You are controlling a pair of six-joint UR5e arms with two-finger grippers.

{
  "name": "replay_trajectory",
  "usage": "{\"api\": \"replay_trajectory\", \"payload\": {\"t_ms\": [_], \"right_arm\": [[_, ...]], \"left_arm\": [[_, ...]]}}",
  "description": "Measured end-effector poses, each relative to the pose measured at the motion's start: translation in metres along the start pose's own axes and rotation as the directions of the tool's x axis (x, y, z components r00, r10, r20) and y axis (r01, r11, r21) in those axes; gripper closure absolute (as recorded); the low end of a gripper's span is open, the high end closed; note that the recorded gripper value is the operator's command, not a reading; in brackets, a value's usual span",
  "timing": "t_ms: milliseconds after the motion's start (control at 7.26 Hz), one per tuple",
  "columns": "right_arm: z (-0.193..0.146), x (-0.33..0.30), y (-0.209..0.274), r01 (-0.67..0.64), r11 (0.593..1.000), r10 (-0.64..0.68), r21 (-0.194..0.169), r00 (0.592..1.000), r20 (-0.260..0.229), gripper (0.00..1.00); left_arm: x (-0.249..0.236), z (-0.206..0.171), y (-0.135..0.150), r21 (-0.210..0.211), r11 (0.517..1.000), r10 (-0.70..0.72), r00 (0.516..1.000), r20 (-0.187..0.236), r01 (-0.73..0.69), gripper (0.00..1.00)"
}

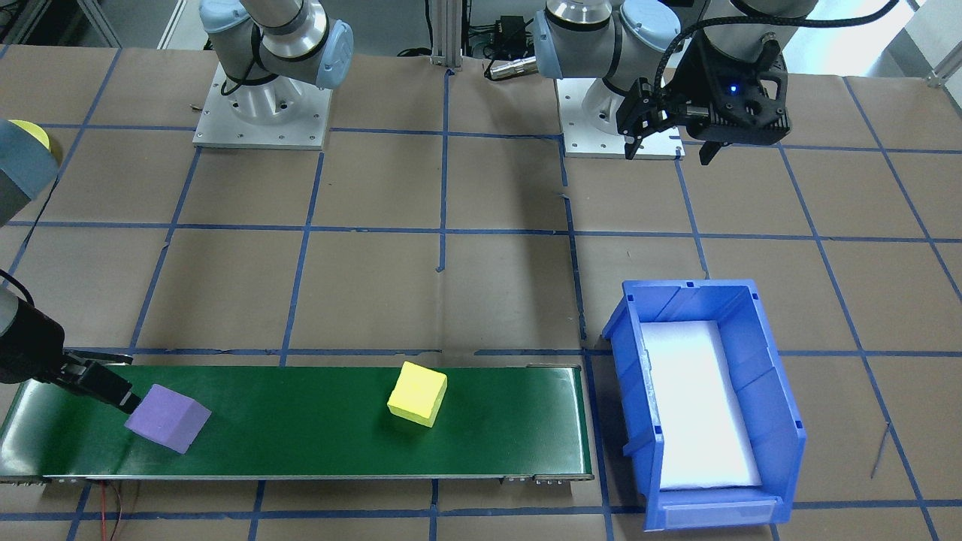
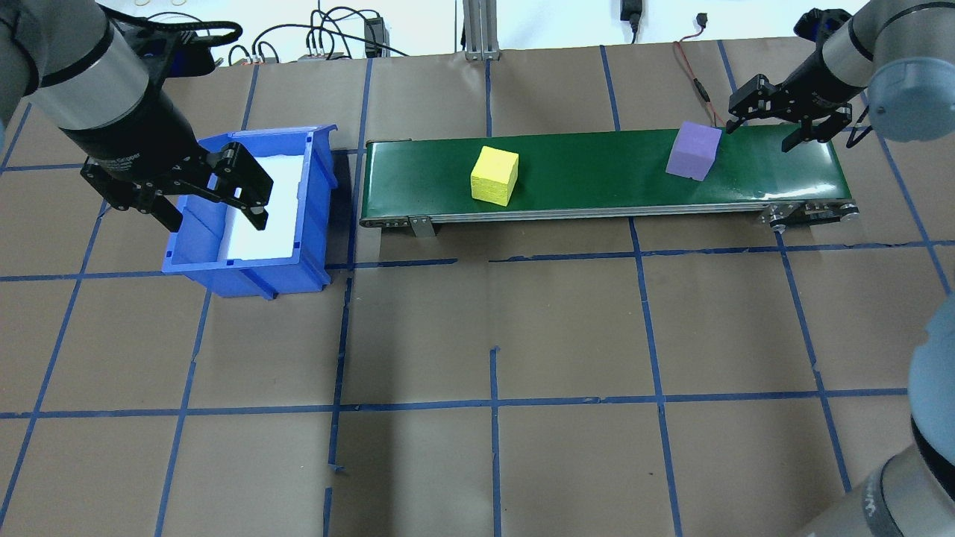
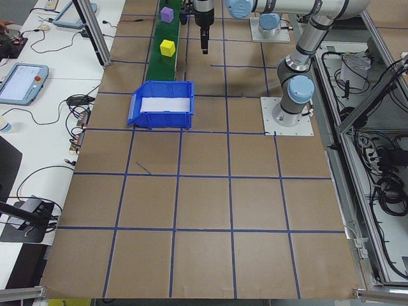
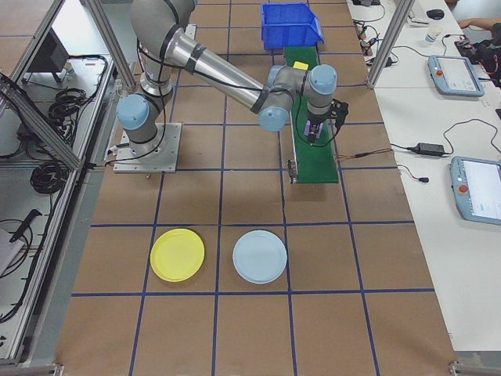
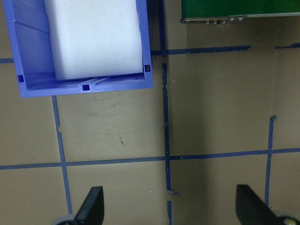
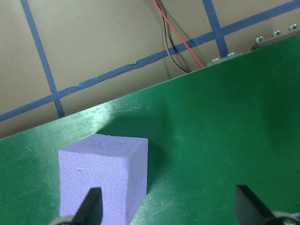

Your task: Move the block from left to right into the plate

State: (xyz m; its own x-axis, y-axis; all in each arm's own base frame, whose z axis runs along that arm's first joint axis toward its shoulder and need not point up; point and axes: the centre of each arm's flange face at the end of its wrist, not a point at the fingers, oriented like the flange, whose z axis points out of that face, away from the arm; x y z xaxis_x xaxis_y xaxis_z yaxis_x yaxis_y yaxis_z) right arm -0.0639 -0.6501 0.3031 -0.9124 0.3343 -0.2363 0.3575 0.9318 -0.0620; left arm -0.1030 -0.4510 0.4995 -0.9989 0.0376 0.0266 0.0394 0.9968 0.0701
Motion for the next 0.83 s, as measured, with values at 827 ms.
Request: {"api": "replay_trajectory", "payload": {"t_ms": [827], "right_arm": [[0.03,-0.008,-0.015,-0.079,0.997,0.078,-0.027,0.997,-0.021,0.06]], "left_arm": [[-0.003,-0.001,-0.001,0.004,1.0,-0.001,1.0,-0.001,0.001,0.0]]}}
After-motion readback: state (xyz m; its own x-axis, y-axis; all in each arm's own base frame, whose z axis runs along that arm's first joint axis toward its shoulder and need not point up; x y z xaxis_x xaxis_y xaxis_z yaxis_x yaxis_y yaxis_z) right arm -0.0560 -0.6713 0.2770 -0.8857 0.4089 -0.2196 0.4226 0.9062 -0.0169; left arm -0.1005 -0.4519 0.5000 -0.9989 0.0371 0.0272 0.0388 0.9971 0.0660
